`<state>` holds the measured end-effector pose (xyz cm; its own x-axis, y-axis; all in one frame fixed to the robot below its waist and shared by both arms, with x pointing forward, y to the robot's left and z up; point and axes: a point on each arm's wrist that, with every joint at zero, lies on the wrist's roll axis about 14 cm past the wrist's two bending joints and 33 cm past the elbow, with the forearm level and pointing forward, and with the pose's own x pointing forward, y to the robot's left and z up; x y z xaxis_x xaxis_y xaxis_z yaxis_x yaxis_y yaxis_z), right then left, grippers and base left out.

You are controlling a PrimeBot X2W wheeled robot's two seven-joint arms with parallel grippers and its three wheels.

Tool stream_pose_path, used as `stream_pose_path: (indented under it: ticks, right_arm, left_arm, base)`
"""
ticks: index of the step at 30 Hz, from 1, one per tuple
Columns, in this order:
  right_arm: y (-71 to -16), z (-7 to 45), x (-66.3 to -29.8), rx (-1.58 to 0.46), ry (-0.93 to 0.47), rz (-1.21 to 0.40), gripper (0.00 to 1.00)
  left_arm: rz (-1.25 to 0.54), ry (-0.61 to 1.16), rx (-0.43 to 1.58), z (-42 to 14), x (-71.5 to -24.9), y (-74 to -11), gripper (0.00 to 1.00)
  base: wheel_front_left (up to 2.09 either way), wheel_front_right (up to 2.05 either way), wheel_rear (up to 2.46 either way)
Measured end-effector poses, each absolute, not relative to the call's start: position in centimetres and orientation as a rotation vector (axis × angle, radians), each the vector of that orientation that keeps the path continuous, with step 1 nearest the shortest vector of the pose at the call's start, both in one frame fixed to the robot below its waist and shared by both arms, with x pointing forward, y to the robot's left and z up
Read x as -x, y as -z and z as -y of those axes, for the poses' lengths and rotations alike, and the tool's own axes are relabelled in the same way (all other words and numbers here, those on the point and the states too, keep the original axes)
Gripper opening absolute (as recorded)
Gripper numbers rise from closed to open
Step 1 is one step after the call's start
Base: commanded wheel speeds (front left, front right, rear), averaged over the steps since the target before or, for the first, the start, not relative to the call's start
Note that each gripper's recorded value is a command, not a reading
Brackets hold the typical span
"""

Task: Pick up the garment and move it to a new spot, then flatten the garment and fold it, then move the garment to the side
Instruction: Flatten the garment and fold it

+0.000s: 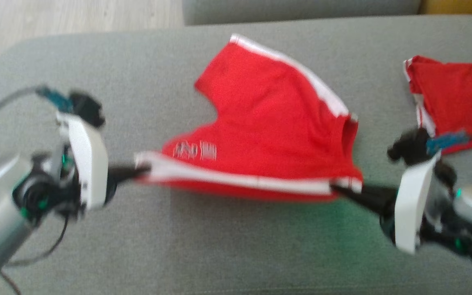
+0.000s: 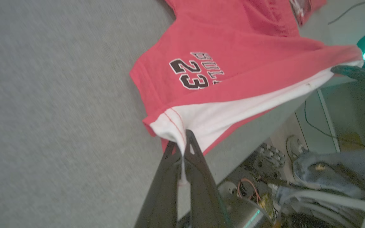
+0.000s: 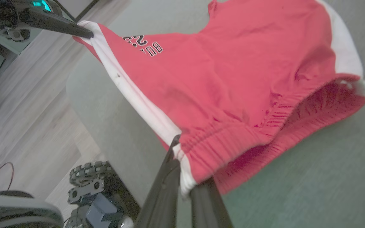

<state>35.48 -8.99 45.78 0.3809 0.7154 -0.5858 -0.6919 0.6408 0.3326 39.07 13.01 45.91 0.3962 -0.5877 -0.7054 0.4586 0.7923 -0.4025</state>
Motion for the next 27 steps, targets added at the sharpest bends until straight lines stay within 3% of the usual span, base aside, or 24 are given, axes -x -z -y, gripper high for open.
stream_pose_path:
  ticks: [5, 10, 17, 27]
  right_arm:
    - [-44.2, 9.8, -30.2, -0.085, -0.904, -0.917, 0.00]
    - [-44.0, 9.8, -27.6, -0.190, -0.901, -0.985, 0.00]
    - [-45.7, 10.4, -30.6, -0.334, -0.817, -0.878, 0.00]
    - [-46.3, 11.2, -36.1, -0.545, -0.673, -0.727, 0.00]
  left_arm:
    - [-1.105, 0.717, 0.155, -13.4, -33.9, -45.1, 0.00]
    - [-1.137, 0.734, 0.155, -13.2, -33.0, -45.7, 0.00]
    - [-1.163, 0.750, 0.160, -12.4, -34.3, -45.8, 0.00]
    - [-1.052, 0.723, 0.144, -11.8, -43.3, -47.8, 0.00]
  base:
    - [0.00, 0.00, 0.00]
    - [0.00, 0.00, 0.00]
    - [0.00, 0.00, 0.00]
    - [0.00, 0.00, 0.00]
